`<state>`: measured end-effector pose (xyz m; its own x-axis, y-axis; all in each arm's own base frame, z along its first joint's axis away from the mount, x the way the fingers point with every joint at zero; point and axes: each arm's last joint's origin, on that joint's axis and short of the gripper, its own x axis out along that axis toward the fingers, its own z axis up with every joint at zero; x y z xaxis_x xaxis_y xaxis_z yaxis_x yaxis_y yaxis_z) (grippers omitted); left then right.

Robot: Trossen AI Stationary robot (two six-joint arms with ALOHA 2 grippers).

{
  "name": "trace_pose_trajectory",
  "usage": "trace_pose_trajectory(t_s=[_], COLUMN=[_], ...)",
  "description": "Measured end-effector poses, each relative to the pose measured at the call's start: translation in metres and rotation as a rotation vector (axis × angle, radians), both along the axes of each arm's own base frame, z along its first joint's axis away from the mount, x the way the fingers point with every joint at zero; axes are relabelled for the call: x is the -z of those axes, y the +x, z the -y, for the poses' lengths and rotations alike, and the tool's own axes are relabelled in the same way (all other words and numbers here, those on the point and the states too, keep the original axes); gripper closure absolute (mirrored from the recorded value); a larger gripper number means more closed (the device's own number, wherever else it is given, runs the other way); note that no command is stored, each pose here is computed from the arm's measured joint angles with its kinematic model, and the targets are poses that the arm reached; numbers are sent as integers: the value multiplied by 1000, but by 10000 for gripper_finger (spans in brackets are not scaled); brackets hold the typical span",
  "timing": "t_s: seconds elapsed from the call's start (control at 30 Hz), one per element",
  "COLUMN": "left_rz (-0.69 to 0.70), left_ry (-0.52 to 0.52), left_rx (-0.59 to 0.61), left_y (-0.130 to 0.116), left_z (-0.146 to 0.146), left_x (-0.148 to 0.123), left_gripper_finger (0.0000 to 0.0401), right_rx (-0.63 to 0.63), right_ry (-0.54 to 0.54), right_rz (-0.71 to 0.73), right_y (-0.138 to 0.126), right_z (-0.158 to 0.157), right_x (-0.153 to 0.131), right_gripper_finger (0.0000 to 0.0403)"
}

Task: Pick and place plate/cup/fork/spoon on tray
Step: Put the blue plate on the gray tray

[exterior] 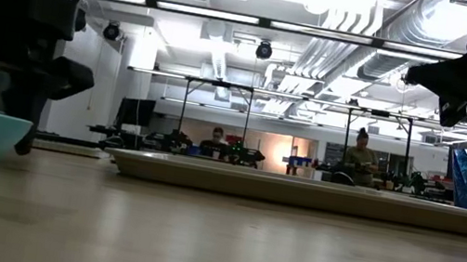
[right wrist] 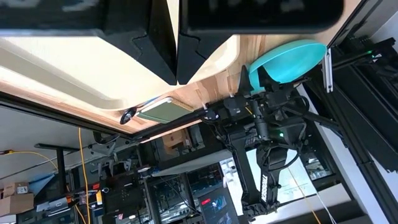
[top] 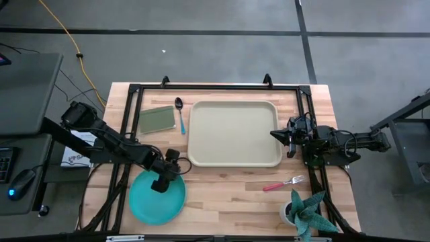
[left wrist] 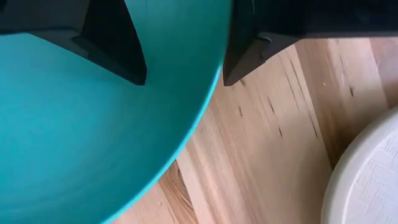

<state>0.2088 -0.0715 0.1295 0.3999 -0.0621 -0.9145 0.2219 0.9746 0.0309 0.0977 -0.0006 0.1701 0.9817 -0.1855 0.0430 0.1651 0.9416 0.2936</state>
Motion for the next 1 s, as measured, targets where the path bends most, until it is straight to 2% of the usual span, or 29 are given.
trace_pose_trajectory(t_s=[0.13,0.37,0.6,0.73,0.87,1.0], left_rz=[-9,-10,56,106,140,250], left_ry=[-3,-65,-175,-257,-309,-313], left_rx=[3,30,-12,-114,-196,-192], left_y=[-1,-1,-4,-8,-9,-1], left_z=[0,0,-11,-22,-32,-41], left_x=[0,-5,-24,-42,-71,-111], left_gripper_finger=[252,387,398,401,401,401], right_rx=[0,0,0,0,0,0], right_ry=[0,0,0,0,0,0], right_rz=[0,0,0,0,0,0], right_y=[0,0,0,0,0,0], right_z=[0,0,0,0,0,0], right_x=[0,0,0,0,0,0], right_gripper_finger=[401,401,401,401,401,401])
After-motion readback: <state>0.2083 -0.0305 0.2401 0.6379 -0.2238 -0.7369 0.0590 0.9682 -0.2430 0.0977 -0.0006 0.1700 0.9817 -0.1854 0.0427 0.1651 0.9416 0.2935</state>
